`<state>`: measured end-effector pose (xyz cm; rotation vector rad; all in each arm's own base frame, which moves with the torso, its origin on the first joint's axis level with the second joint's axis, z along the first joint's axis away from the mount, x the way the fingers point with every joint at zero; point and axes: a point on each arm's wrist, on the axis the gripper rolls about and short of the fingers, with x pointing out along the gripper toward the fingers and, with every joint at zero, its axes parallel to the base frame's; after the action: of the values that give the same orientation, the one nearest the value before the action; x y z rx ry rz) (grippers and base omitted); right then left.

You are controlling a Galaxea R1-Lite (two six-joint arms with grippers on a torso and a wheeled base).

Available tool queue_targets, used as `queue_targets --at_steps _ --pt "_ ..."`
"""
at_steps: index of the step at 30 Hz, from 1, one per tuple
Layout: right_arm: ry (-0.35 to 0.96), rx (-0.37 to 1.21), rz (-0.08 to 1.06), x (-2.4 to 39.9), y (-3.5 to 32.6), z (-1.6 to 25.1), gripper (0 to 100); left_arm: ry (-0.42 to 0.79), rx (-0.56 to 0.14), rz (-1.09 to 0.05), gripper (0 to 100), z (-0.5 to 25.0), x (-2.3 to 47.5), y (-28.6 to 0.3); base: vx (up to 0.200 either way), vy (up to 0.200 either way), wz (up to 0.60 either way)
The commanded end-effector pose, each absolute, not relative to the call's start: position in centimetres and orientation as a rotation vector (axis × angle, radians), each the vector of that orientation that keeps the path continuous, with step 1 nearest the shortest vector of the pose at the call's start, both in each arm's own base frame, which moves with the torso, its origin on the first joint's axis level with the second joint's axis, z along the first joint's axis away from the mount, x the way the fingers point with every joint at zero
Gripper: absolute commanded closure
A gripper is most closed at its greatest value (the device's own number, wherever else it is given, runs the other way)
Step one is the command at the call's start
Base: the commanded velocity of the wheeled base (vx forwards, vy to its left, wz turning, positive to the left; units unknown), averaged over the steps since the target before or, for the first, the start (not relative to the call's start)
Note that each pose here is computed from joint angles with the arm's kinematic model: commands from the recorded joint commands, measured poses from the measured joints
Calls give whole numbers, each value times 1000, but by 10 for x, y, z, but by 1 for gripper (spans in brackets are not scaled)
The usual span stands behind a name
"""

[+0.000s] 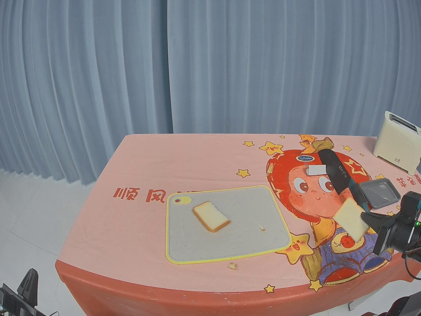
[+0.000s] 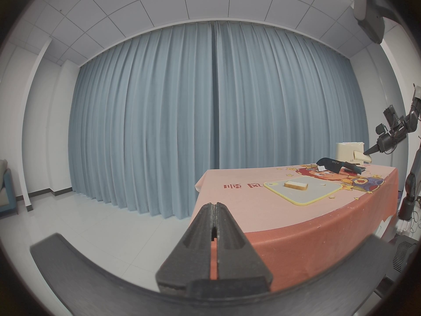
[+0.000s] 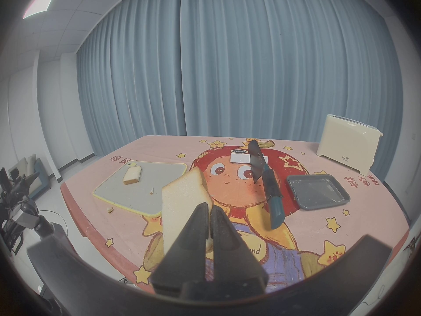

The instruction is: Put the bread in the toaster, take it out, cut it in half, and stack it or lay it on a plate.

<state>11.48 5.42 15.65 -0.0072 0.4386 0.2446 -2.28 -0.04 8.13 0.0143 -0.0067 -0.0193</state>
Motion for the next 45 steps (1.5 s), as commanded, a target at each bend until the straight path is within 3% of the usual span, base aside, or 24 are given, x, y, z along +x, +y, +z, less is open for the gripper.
queue_targets --at_steps 1,45 --pt "441 -8 245 115 54 156 100 12 15 -19 100 77 -21 0 0 -200 0" --pt "445 -11 242 115 54 154 100 12 14 -20 100 77 -21 0 0 -200 0"
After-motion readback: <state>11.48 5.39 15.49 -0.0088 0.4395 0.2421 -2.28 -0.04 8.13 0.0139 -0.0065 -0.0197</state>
